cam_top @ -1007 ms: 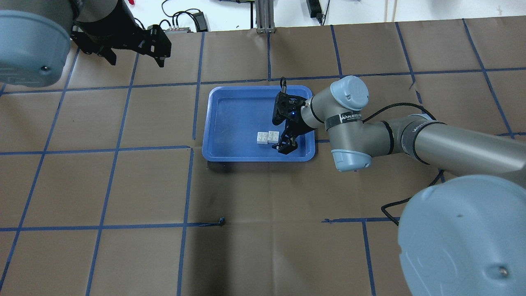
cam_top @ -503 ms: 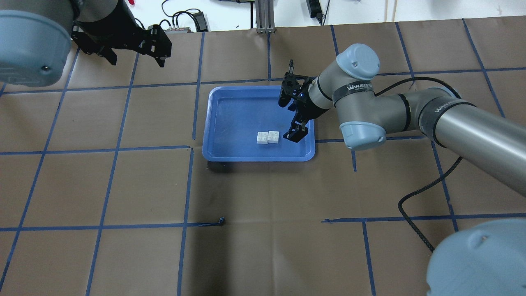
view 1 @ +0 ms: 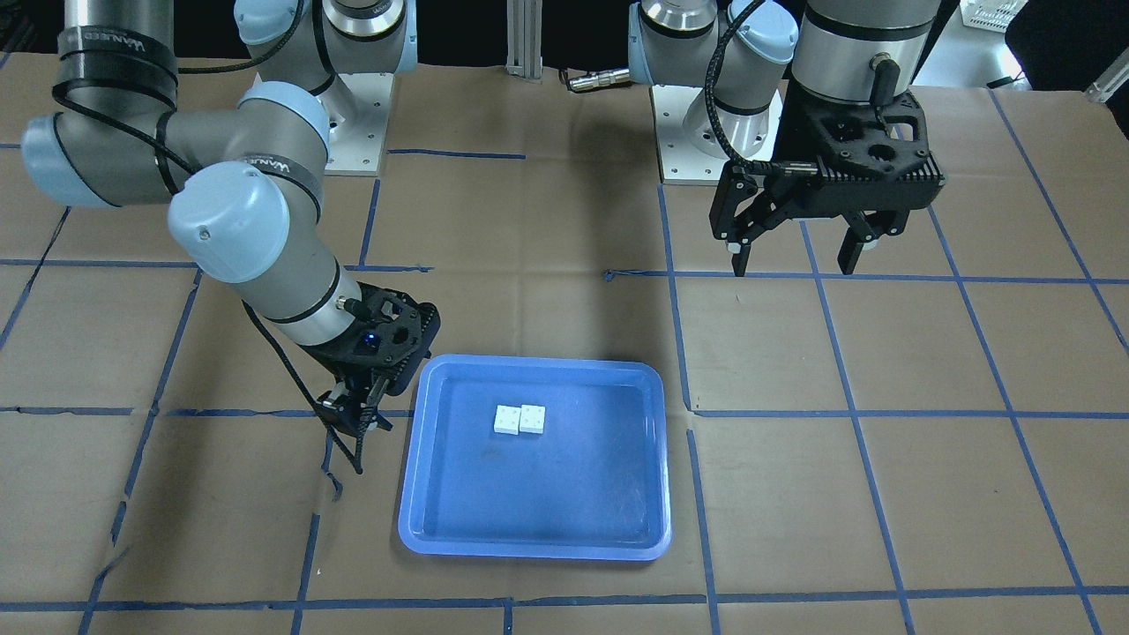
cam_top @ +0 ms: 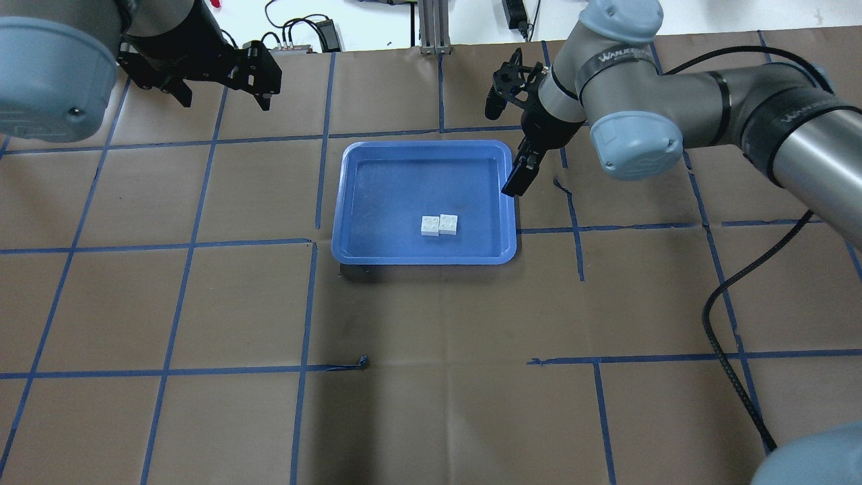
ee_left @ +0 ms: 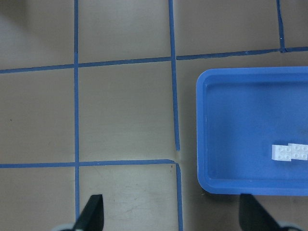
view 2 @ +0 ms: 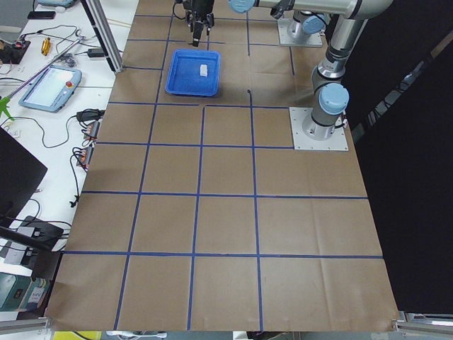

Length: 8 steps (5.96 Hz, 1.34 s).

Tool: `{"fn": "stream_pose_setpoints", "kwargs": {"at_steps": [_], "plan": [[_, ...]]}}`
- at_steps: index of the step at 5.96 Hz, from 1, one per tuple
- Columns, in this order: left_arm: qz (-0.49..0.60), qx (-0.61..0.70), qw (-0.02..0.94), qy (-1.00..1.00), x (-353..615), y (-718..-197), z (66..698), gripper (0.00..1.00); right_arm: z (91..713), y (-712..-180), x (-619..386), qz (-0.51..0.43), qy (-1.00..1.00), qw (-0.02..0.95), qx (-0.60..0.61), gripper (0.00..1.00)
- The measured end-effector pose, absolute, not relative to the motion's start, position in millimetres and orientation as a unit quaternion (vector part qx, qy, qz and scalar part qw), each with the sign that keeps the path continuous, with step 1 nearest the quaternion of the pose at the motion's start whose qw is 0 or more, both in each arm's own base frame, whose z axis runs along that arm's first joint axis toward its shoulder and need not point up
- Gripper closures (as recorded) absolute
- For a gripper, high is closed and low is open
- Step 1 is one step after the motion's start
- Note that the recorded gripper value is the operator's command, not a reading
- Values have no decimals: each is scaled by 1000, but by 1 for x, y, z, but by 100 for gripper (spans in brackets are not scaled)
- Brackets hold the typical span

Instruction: Assemble white blocks and place on blue tray

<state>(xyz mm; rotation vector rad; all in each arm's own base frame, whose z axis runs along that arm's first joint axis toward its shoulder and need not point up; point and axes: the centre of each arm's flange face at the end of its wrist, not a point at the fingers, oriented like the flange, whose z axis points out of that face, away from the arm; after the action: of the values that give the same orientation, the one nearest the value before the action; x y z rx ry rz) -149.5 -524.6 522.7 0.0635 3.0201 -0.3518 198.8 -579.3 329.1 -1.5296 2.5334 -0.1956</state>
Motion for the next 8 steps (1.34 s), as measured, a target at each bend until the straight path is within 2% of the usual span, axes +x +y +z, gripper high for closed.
{"fn": "stream_pose_setpoints", "kwargs": {"at_steps": [3,5,6,8], "plan": [[-116,21,50,992,-150,-525,523,1,413,-558,149,13,969,48,-244,0],[-116,21,50,992,-150,-525,523,1,475,-538,121,27,997,25,-62,0],[-116,21,50,992,-150,-524,523,1,496,-528,117,21,1000,9,6,0],[-116,22,44,992,-151,-524,523,1,511,-515,124,22,998,5,51,0]]}}
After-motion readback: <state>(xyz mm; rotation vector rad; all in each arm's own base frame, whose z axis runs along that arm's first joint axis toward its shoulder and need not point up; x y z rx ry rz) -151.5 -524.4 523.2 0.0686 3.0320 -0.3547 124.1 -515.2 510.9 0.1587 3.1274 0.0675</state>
